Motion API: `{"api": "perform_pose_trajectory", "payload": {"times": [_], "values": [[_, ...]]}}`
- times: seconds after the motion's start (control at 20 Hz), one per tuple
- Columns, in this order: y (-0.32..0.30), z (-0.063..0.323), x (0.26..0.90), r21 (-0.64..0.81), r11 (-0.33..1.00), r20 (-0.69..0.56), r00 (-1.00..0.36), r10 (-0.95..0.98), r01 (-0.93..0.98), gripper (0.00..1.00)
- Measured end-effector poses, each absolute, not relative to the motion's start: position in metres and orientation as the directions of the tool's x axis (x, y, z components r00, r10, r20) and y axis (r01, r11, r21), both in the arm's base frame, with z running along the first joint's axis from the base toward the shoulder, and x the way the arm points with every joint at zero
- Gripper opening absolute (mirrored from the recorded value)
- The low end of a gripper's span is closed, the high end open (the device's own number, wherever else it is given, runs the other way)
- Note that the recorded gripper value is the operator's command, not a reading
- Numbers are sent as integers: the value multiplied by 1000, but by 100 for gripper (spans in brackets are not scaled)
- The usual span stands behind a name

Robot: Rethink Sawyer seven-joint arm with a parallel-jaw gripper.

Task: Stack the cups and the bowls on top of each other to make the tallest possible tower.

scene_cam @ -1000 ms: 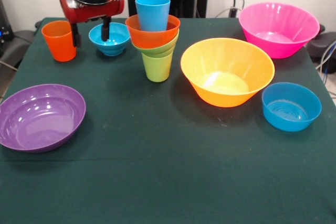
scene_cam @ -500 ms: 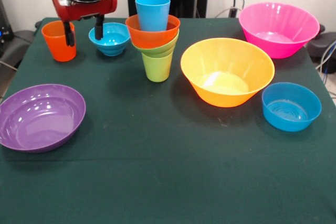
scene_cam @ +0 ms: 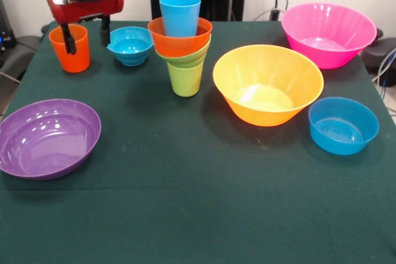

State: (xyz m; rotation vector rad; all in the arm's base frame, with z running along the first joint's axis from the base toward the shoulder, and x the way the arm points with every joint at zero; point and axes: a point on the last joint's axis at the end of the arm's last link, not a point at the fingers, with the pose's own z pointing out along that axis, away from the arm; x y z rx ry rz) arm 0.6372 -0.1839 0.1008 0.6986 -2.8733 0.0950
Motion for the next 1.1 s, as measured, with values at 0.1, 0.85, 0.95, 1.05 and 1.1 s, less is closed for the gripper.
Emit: {"api": "perform_pose_trajectory", "payload": {"times": [0.1, 0.85, 0.95, 1.05, 1.1], "values": [[-187, 102, 636, -17, 889, 189, -875, -446, -457, 100], [-198, 144, 605, -33, 898, 149, -891, -430, -439, 100], [-193, 147, 605, -38, 897, 128, -892, -433, -441, 100], [-189, 147, 606, -43, 895, 106, -892, -439, -445, 100], [-187, 148, 607, -45, 894, 97, -892, -441, -447, 100]]}}
